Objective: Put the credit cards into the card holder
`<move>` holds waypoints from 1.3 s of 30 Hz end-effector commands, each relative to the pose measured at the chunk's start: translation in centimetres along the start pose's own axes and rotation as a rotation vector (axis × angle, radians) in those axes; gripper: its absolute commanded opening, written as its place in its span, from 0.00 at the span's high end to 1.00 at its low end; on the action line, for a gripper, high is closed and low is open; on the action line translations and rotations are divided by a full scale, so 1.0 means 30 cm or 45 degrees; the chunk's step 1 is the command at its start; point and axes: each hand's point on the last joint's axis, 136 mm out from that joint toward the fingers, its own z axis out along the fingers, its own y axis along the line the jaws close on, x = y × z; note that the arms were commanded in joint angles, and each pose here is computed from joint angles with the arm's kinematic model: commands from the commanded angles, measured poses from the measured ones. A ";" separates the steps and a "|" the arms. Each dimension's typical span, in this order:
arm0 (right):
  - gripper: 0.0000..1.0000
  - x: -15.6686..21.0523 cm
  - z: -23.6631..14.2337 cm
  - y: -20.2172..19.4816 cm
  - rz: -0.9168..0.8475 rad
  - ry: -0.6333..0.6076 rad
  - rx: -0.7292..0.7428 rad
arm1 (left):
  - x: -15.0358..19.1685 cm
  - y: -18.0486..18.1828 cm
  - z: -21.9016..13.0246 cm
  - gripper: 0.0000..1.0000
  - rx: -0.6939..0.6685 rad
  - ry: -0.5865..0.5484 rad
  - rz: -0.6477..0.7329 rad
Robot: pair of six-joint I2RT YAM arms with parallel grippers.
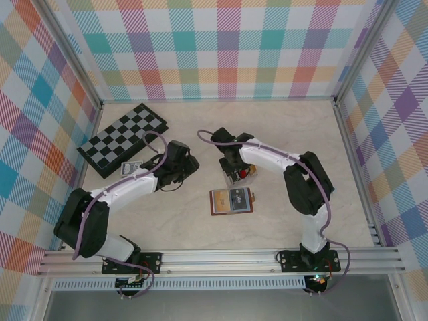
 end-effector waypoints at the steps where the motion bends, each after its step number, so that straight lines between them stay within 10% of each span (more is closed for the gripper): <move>1: 0.61 -0.009 -0.006 -0.040 -0.060 -0.018 0.170 | -0.012 0.031 -0.016 0.51 -0.026 -0.027 -0.022; 39: 0.90 -0.014 -0.110 -0.083 -0.037 -0.101 0.190 | 0.025 0.016 0.016 0.50 -0.006 0.055 -0.017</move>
